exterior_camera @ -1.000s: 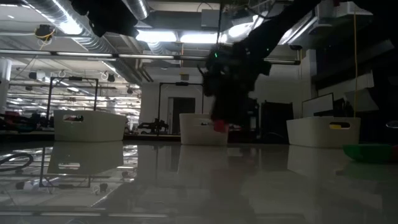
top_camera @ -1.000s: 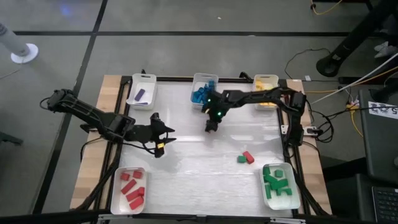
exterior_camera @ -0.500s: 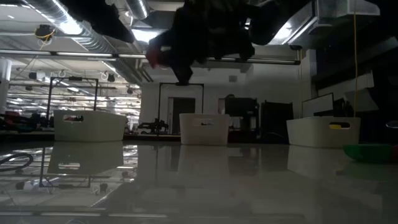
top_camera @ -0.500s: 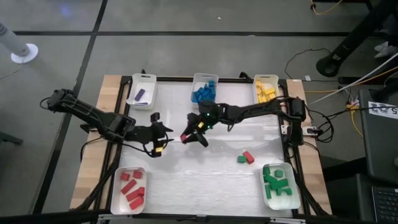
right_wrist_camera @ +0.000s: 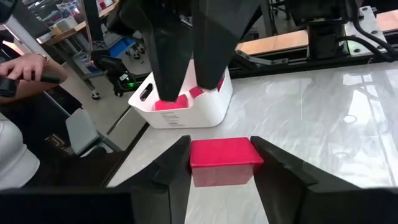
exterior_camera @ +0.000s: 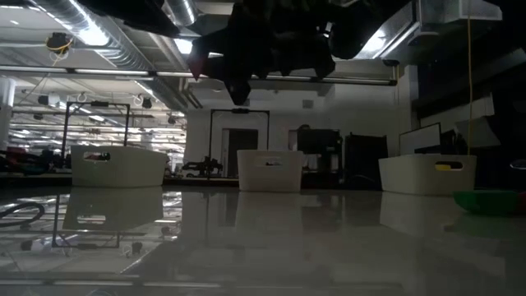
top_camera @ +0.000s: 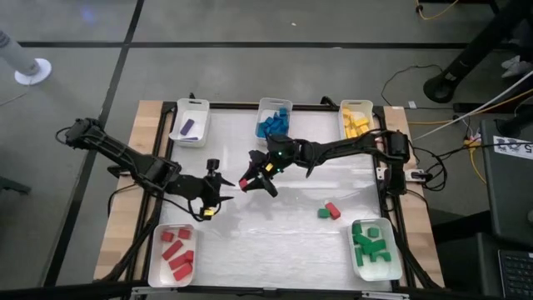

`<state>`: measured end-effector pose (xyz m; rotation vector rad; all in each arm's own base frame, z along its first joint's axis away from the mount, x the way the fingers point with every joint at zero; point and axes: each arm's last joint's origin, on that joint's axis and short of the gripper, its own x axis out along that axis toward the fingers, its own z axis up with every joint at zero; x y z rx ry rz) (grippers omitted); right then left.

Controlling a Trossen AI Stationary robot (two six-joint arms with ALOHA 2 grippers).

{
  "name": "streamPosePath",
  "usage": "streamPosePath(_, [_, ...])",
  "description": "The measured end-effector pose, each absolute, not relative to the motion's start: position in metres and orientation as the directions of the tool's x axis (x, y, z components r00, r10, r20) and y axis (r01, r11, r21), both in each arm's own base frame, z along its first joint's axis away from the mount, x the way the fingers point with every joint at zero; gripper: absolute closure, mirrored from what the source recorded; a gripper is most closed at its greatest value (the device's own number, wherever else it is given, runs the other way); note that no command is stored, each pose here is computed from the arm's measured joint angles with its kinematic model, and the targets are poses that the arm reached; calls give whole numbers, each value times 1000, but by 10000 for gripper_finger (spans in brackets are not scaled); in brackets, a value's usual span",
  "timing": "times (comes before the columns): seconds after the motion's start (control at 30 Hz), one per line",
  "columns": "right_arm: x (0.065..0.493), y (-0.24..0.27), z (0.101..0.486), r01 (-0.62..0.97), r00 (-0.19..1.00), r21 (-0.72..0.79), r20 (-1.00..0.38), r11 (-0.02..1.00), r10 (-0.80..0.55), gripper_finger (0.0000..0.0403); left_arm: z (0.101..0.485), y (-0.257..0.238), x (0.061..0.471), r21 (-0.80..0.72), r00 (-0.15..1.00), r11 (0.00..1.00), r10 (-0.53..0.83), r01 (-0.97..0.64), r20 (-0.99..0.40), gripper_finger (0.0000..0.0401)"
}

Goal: Sort blocks
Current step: Put the red block into the bottom left white bin

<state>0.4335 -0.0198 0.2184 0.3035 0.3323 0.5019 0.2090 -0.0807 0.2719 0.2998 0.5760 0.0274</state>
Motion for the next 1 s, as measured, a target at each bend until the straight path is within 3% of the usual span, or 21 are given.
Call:
streamPosePath(0.47, [434, -20, 220, -420, 829, 354, -224, 836, 512, 247, 267, -78, 214, 301, 825, 953, 150, 25, -545, 237])
streamPosePath(0.63, [435, -20, 224, -434, 840, 323, -191, 841, 507, 247, 269, -74, 214, 282, 821, 943, 300, -178, -486, 237])
streamPosePath(0.8, [437, -21, 233, -448, 873, 193, -114, 873, 473, 247, 287, -68, 204, 80, 843, 938, 339, -337, -417, 237])
streamPosePath(1.0, [439, -17, 242, -388, 921, -4, -31, 922, 387, 247, 308, -62, 166, -303, 896, 908, 145, -288, -420, 237])
